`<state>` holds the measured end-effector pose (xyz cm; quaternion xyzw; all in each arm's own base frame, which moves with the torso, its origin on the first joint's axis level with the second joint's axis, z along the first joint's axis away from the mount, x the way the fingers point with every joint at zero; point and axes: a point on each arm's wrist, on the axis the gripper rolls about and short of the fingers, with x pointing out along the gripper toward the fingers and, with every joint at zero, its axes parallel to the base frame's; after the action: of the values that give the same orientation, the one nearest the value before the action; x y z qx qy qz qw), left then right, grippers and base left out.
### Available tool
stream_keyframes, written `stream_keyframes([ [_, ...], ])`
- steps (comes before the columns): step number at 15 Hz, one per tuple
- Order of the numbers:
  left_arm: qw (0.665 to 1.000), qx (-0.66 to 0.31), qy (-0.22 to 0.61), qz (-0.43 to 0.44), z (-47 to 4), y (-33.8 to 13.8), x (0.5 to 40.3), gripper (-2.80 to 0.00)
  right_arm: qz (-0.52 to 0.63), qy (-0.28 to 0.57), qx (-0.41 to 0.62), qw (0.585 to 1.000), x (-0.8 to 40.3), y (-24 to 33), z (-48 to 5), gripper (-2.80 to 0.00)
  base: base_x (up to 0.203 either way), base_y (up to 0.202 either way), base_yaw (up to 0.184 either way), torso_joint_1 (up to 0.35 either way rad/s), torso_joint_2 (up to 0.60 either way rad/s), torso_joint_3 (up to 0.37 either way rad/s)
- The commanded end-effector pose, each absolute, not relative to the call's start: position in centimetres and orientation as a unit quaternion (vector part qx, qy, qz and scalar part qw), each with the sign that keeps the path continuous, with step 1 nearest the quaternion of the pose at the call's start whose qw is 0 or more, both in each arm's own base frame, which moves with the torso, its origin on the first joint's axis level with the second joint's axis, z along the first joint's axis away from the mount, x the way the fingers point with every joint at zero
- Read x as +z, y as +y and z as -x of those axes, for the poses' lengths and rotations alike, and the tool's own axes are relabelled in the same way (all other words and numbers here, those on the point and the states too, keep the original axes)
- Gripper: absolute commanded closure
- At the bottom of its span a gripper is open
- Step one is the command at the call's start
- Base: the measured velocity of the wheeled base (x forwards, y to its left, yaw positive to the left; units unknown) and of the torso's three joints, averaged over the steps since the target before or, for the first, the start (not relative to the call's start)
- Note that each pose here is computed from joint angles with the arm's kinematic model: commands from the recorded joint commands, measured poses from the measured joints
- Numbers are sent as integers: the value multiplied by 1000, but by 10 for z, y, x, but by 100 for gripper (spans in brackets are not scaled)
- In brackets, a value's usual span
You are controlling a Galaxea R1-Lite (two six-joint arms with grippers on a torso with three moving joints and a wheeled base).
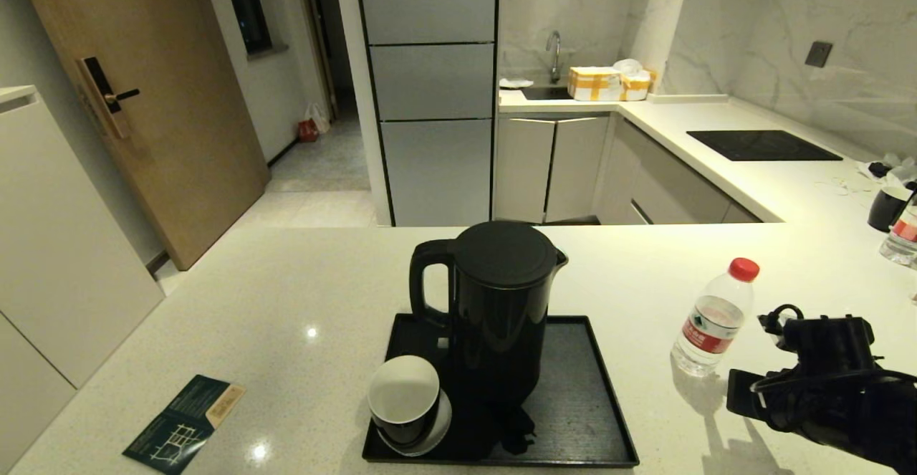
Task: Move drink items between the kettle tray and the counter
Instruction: Return the bottled water to its original position
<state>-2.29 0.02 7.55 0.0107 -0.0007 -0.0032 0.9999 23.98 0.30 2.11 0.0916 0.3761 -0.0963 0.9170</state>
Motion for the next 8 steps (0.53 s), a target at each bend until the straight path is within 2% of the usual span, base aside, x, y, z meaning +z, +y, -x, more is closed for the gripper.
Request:
stream_keyframes([
  [1, 1000, -3, 0, -11, 23, 0, 75, 0, -85, 361, -94, 924, -4, 5, -248, -280, 0, 0, 0, 0, 0, 0],
  [8, 1000, -3, 0, -11, 23, 0, 75, 0, -42, 289, -74, 954, -15, 6, -259, -280, 0, 0, 0, 0, 0, 0],
])
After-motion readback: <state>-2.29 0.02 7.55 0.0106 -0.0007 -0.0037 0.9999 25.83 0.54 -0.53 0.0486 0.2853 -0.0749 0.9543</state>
